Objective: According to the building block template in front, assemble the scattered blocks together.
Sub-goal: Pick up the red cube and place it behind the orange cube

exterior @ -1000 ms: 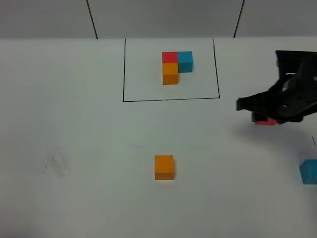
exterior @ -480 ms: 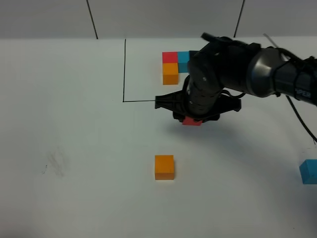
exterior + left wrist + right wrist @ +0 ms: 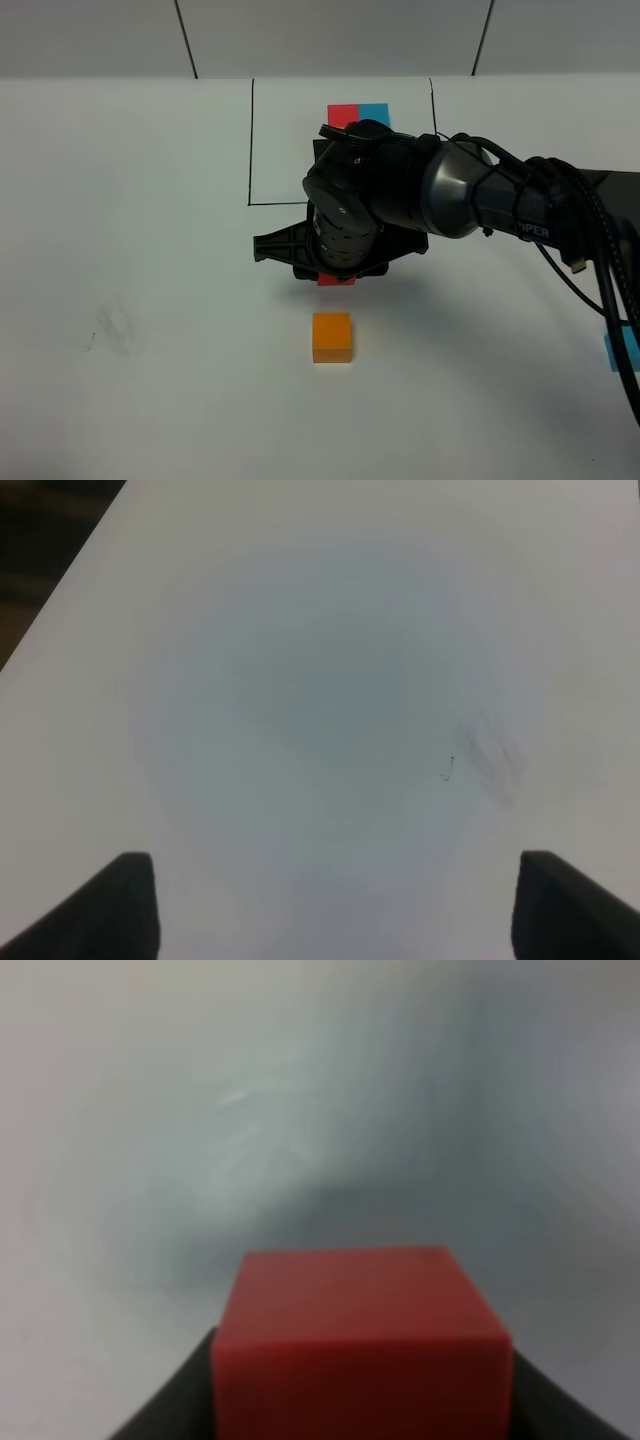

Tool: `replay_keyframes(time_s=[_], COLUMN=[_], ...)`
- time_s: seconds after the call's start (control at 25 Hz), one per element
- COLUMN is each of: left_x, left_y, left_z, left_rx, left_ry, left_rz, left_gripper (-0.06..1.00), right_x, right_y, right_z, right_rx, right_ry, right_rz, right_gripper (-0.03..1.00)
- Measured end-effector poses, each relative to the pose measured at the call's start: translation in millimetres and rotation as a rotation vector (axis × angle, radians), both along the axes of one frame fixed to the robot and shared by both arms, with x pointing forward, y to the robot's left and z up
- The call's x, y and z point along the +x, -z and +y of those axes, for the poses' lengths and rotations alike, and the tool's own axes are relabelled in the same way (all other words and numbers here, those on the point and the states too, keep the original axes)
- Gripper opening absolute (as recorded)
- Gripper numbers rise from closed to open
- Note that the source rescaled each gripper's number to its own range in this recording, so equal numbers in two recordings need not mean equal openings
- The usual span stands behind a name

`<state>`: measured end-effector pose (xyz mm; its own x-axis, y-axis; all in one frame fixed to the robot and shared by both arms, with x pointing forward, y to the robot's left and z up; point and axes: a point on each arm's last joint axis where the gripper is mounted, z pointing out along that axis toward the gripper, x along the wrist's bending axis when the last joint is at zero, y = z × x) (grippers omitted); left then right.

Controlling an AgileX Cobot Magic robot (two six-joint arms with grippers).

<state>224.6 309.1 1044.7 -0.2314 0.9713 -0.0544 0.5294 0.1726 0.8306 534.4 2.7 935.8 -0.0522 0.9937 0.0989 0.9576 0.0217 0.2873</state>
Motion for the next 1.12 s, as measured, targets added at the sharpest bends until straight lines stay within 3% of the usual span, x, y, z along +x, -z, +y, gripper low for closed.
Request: replay_keyframes(time_s=[1.12], left_x=[0.0], left_y=[0.0], left_z=[0.0], left_rx=[0.000], left_ry=[0.000], left_rz=[0.000], left_gripper=[0.62], right_x=[-12.3], right_y=[42.7], right_z=[13.7], right_rx=[-0.039], right_ry=[0.041], right_rz=[0.092], right_gripper=[0.20])
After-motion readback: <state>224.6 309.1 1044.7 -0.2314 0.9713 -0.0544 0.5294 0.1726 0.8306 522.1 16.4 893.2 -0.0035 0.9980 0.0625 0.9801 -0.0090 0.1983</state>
